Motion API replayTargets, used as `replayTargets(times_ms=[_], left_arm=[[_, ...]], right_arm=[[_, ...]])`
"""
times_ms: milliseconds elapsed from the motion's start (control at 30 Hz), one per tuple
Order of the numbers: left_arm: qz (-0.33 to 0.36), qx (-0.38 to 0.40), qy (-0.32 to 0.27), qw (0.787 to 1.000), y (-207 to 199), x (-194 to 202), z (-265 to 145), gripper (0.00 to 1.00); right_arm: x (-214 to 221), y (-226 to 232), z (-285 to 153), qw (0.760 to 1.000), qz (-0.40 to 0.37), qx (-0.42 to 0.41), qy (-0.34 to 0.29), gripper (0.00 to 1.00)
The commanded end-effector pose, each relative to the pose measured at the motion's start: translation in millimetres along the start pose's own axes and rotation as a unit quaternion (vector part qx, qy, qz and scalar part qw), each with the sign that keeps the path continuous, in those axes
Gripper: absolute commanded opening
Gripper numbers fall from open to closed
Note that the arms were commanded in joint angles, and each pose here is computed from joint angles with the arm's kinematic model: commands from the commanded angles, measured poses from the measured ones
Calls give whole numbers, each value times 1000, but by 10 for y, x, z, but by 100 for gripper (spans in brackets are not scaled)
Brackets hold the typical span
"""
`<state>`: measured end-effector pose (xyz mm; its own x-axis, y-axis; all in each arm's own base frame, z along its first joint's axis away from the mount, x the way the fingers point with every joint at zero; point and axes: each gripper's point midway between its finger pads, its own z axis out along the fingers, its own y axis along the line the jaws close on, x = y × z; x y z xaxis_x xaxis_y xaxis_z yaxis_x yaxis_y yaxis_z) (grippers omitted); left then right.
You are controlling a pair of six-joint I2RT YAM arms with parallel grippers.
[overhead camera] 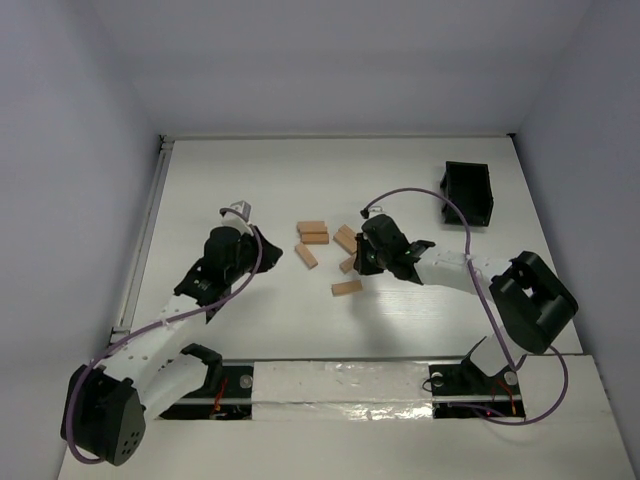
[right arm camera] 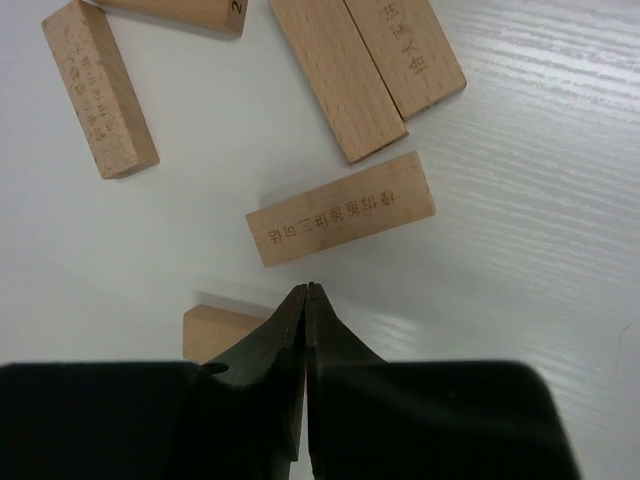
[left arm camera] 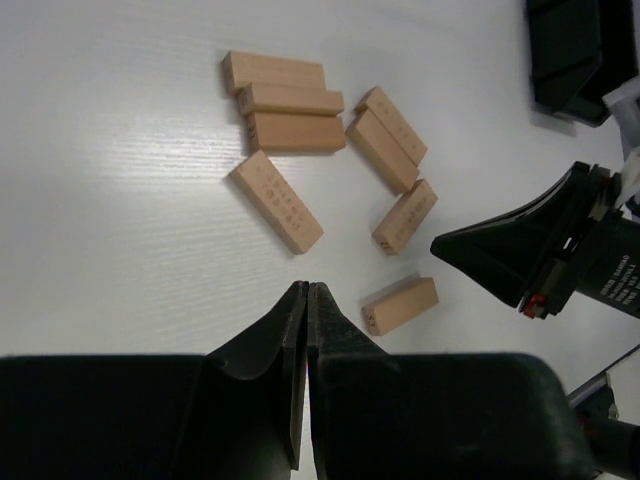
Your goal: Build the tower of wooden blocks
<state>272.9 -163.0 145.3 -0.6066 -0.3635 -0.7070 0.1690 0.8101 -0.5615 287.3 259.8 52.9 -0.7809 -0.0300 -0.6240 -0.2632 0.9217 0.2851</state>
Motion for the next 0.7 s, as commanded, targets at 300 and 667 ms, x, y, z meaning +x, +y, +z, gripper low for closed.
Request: replayTargets(times_ms=[300, 667], left_arm=[[-1, -15, -24, 1000, -137, 309, 103, 0], [37, 36, -42, 998, -318, 415, 388, 0]], right_arm=[[-132, -11, 58, 999, 18, 4, -33, 52], [-60, 82, 233, 1000, 19, -11, -3, 49]])
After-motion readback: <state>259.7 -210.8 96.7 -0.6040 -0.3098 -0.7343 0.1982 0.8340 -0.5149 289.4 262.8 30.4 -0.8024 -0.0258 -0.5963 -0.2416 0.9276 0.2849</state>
